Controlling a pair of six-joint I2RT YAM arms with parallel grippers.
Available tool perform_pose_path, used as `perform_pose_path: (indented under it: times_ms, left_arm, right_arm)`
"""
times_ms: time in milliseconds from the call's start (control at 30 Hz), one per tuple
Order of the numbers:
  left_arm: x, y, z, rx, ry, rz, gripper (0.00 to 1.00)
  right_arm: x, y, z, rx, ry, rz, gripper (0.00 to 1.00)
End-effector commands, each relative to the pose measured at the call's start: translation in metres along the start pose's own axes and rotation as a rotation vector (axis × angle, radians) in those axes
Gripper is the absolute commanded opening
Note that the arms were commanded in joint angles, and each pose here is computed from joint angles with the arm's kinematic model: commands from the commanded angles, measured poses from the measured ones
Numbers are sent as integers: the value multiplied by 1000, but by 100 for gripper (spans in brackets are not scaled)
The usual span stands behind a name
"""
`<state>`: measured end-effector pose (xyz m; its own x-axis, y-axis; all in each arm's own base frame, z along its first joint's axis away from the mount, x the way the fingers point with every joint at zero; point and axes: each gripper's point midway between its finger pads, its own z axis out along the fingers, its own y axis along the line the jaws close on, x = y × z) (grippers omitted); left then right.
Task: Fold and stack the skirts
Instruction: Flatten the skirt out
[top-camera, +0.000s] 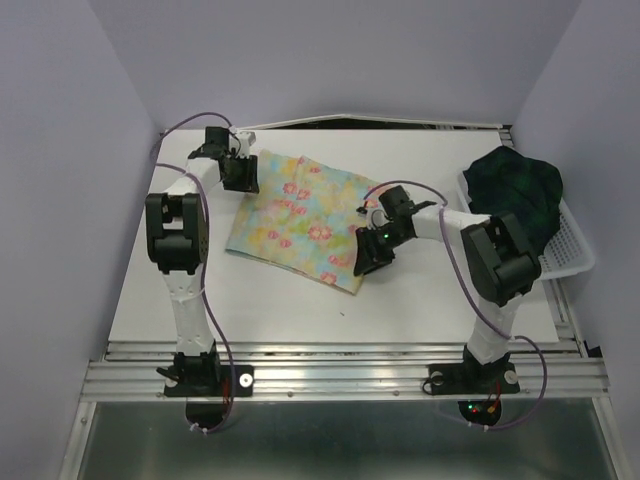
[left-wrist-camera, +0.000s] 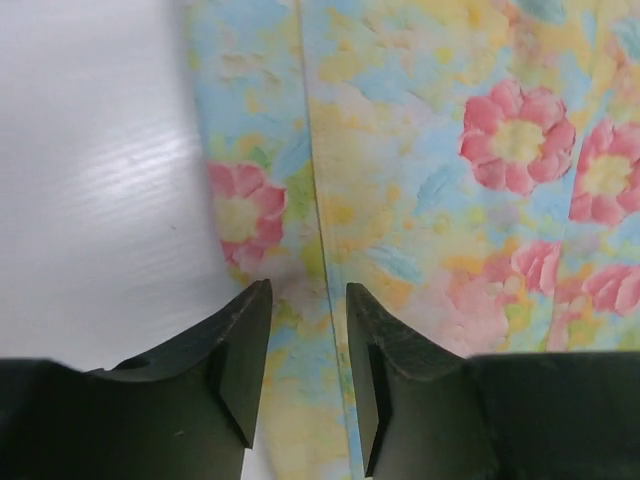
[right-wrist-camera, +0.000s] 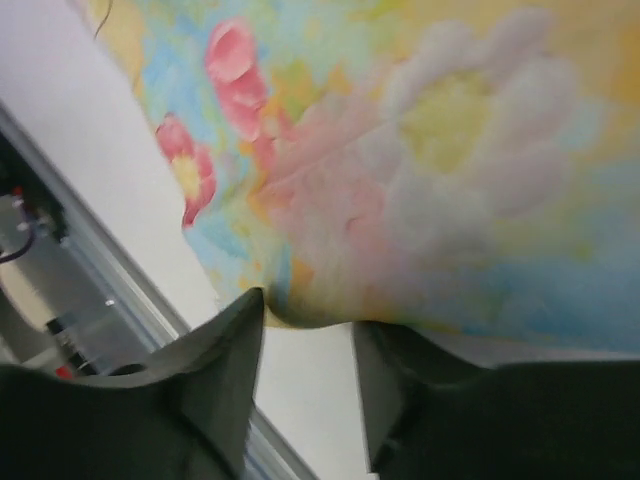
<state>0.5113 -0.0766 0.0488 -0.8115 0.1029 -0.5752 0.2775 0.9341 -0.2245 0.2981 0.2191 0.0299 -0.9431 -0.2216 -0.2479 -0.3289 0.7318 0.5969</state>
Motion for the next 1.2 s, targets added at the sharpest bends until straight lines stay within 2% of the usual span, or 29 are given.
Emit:
perform_pose_path:
  times_ms: [0, 67, 133, 167, 267, 300, 367, 400, 467, 500, 633, 667, 767, 867, 1000, 1100, 1167]
  left_arm:
    - [-57, 6, -52, -17, -136, 71, 56]
    - [-68, 18, -80, -17, -183, 76, 61]
    - [-62, 8, -98, 17, -178, 84, 61]
    - [-56, 5, -103, 21, -175, 87, 61]
    - [-24, -9, -117, 48, -159, 110, 61]
    - [-1, -12, -113, 60, -119, 114, 61]
    - [8, -24, -127, 89, -132, 155, 61]
    - [25, -27, -123, 81, -93, 167, 61]
    - [32, -29, -125, 49, -91, 209, 61]
    - [39, -26, -123, 26, -87, 202, 60]
    - [61, -30, -111, 72, -20, 158, 56]
    - [67, -45, -105, 102, 4, 189, 54]
    - [82, -55, -90, 93, 59, 230, 53]
    - [86, -50, -71, 57, 98, 224, 52]
    - [77, -38, -47, 32, 136, 215, 49]
    - [49, -26, -31, -6, 123, 228, 49]
    - [49, -18, -12, -15, 153, 227, 48]
  right_arm:
    - [23, 99, 20, -251, 81, -89, 55]
    - [28, 143, 15, -372, 109, -146, 63]
    - [20, 158, 5, -419, 98, -161, 64]
    - [8, 167, -2, -432, 65, -222, 64]
    - [-27, 152, -39, -397, -13, -234, 64]
    - [-36, 147, -46, -376, -38, -261, 64]
    - [-62, 125, -58, -242, -121, -379, 64]
    - [-71, 109, -63, -169, -146, -395, 63]
    - [-88, 84, -64, -35, -185, -480, 61]
    - [-104, 59, -64, 84, -206, -493, 59]
    - [-132, 20, -59, 227, -205, -532, 52]
    - [-133, 5, -49, 262, -179, -535, 50]
    - [-136, -25, -39, 307, -143, -519, 48]
    - [-127, -46, -25, 346, -101, -515, 45]
    - [-95, -72, -11, 365, -21, -492, 41]
    - [-67, -74, -8, 342, 15, -471, 40]
    - [-50, -70, -5, 307, 34, -436, 40]
